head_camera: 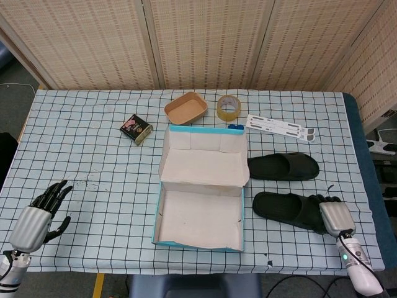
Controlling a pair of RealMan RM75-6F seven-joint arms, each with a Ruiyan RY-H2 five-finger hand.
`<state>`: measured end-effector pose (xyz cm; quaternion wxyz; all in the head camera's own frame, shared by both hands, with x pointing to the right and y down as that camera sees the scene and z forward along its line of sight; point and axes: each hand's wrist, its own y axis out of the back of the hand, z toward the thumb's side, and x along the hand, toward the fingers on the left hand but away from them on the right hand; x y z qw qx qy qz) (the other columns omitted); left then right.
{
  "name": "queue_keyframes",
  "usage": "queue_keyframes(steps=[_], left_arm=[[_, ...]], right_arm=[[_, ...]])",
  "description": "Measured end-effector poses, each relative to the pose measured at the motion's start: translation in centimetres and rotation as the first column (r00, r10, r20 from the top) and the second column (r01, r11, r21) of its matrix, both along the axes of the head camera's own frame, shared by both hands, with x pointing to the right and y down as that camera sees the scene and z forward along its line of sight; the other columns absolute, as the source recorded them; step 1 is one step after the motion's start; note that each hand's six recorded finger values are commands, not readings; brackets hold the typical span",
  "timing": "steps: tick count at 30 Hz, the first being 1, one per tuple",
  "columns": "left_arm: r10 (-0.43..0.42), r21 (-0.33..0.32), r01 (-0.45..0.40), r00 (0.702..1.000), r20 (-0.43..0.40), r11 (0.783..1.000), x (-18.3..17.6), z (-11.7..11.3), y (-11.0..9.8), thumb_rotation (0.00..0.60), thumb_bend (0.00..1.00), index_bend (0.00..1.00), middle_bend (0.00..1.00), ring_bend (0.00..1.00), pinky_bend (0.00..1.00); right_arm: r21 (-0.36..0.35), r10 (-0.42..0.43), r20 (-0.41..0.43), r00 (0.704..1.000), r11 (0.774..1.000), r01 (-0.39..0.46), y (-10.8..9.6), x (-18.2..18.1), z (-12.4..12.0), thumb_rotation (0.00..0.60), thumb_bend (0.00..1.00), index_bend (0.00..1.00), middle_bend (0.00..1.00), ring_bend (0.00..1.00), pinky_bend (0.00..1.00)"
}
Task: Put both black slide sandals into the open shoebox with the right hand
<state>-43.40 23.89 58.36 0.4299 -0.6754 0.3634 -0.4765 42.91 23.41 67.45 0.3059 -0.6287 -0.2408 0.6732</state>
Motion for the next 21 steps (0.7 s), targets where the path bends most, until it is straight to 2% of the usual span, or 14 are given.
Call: queue_keyframes(steps=[6, 11, 14, 17, 21], left_arm=[[0.0, 0.0, 0.0, 1.0, 0.001, 1.0, 0.0, 0.0, 0.0, 0.6, 0.4, 0.07, 0.02, 0.08, 0.3], [-0.001, -0.001, 0.001, 1.0, 0.004, 1.0, 0.0, 0.1, 0.0, 0.6, 0.4, 0.07, 0.02, 0.08, 0.3], [-0.003, -0.001, 0.003, 1.0, 0.003, 1.0, 0.0, 0.0, 0.0, 0.6, 0.4, 0.07, 0.02, 0.08, 0.3], [-0.007, 0.002, 0.007, 1.0, 0.001, 1.0, -0.1, 0.0, 0.0, 0.6, 0.4, 0.08, 0.02, 0.08, 0.3], [-0.011, 0.006, 0.011, 1.0, -0.003, 1.0, -0.1, -0.2, 0.0, 0.6, 0.4, 0.08, 0.02, 0.08, 0.3]], right_arm=[[0.058, 0.004, 0.027, 1.0, 0.998, -0.006, -0.3, -0.3, -1.1, 0.6, 0.09, 0.64, 0.57, 0.44, 0.4], [0.117, -0.004, 0.033, 0.999, 0.993, 0.0, -0.6, -0.5, -2.5, 0.6, 0.09, 0.65, 0.58, 0.45, 0.41], [0.184, -0.013, 0.027, 1.0, 0.983, 0.008, -0.9, -0.7, -4.0, 0.6, 0.09, 0.66, 0.58, 0.46, 0.41], [0.273, -0.017, 0.017, 1.0, 0.962, 0.012, -1.1, -1.0, -6.0, 0.6, 0.09, 0.66, 0.58, 0.46, 0.41], [0.409, -0.028, 0.021, 0.999, 0.912, 0.017, -1.4, -1.9, -9.2, 0.6, 0.09, 0.66, 0.58, 0.46, 0.41]])
